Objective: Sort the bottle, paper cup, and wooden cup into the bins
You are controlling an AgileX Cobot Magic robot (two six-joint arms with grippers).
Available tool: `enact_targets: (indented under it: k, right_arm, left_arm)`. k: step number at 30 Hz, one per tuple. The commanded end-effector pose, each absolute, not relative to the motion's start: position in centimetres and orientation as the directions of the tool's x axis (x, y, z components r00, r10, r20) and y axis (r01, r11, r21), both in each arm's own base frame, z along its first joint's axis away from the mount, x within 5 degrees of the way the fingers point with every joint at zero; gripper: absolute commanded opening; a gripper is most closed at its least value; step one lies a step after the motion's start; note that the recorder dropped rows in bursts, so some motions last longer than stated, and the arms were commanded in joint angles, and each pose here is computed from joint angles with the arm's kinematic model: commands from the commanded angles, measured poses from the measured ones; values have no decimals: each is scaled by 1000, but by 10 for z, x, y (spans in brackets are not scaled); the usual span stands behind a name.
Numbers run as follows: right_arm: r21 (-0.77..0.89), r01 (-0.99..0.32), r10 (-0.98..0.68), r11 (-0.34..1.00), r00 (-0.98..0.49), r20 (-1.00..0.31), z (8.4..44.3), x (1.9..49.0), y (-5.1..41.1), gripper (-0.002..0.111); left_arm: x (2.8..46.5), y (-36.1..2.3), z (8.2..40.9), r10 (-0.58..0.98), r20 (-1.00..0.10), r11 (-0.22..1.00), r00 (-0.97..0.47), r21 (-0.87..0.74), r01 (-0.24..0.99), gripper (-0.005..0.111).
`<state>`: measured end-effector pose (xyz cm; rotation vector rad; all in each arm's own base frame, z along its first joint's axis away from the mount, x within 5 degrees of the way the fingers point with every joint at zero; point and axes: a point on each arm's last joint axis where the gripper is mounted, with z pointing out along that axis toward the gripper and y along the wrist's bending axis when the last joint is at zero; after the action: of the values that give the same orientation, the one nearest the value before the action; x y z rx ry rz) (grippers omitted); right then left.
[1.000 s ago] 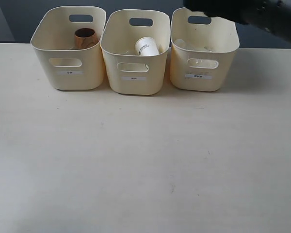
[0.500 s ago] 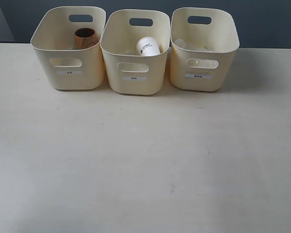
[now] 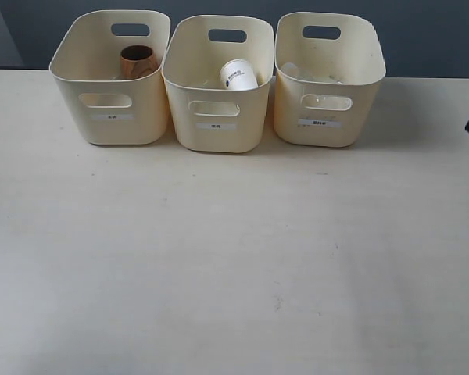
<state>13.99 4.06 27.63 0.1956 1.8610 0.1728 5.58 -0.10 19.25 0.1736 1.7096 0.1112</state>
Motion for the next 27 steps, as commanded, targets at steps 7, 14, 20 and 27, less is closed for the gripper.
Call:
enact_targets:
  k: [7,14,20,27]
  right_arm:
    - [246,59,251,968,-341,-906,250,131,36,48]
    - [235,77,247,969,-381,-891,232,127,33,48]
    - [264,107,285,959,-351,-892,199,117,24,48]
    - [416,196,452,888,-211,-867,184,106,6,48]
  left_arm:
    - [56,-1,193,183,-975,983,-130,177,53,0]
    - [56,-1,193,183,-975,983,-130,177,53,0]
    - [56,-1,193,183,-975,983,-130,177,53,0]
    - [56,-1,193,183,-975,983,-130,177,53,0]
